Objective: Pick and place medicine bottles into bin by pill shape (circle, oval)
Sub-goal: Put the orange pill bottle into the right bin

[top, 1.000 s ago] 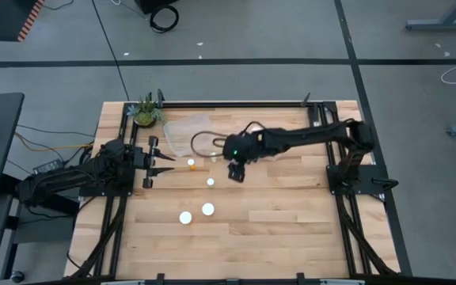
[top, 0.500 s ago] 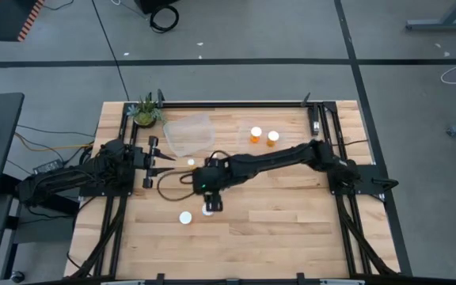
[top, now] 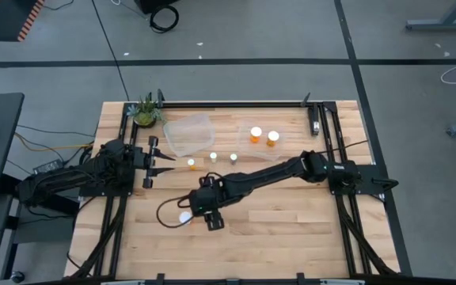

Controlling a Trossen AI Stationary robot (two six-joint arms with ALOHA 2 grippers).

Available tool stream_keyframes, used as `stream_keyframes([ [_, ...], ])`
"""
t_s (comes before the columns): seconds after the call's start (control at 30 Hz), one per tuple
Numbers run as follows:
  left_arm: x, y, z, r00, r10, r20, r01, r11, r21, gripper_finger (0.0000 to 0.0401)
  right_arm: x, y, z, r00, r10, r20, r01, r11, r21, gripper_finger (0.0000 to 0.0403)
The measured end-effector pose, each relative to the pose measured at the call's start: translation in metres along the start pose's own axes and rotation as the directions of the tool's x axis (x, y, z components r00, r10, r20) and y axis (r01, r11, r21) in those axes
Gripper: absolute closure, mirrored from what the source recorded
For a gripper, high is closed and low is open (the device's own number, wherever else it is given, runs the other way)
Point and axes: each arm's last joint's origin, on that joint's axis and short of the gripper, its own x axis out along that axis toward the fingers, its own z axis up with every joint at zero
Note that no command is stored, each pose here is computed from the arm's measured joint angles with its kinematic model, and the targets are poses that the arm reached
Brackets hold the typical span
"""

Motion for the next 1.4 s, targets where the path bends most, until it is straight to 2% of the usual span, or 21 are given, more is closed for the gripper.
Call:
stream_keyframes([
  [0.17, 0.0, 0.0, 0.0, 1.0, 0.0, 0.001, 0.0, 1.0, 0.0, 0.0259, -0.002, 0.005, 0.002, 1.0, 0.005, 0.023, -0.004, 1.0, -0.021, 0.0103],
  [0.27, 0.0, 0.0, 0.0, 1.0, 0.0, 0.002, 0.0, 1.0, 0.0, 0.0262, 0.007, 0.005, -0.003, 1.0, 0.002, 0.019, -0.002, 1.0, -0.017, 0.0091],
  [0.57, 0.0, 0.0, 0.0, 1.0, 0.0, 0.001, 0.0, 1.0, 0.0, 0.0257, 0.028, 0.007, -0.019, 1.0, 0.005, -0.024, -0.005, 1.0, 0.008, 0.0087],
  [0.7, 0.0, 0.0, 0.0, 1.0, 0.0, 0.001, 0.0, 1.0, 0.0, 0.0255, 0.028, 0.006, -0.019, 1.0, -0.016, -0.022, 0.017, 1.0, 0.016, 0.01],
  [1.07, 0.0, 0.0, 0.0, 1.0, 0.0, 0.001, 0.0, 1.0, 0.0, 0.026, 0.029, 0.002, -0.019, 0.999, -0.029, -0.023, 0.03, 0.999, 0.029, 0.0175],
  [1.23, 0.0, 0.0, 0.0, 1.0, 0.0, 0.001, 0.0, 1.0, 0.0, 0.0254, 0.023, -0.002, -0.021, 0.997, -0.065, -0.049, 0.067, 0.997, 0.042, 0.0178],
  [1.4, 0.0, 0.0, 0.0, 1.0, 0.0, 0.0, 0.0, 1.0, 0.0, 0.0253, -0.007, -0.007, -0.017, 0.991, -0.133, -0.034, 0.134, 0.989, 0.056, 0.0174],
])
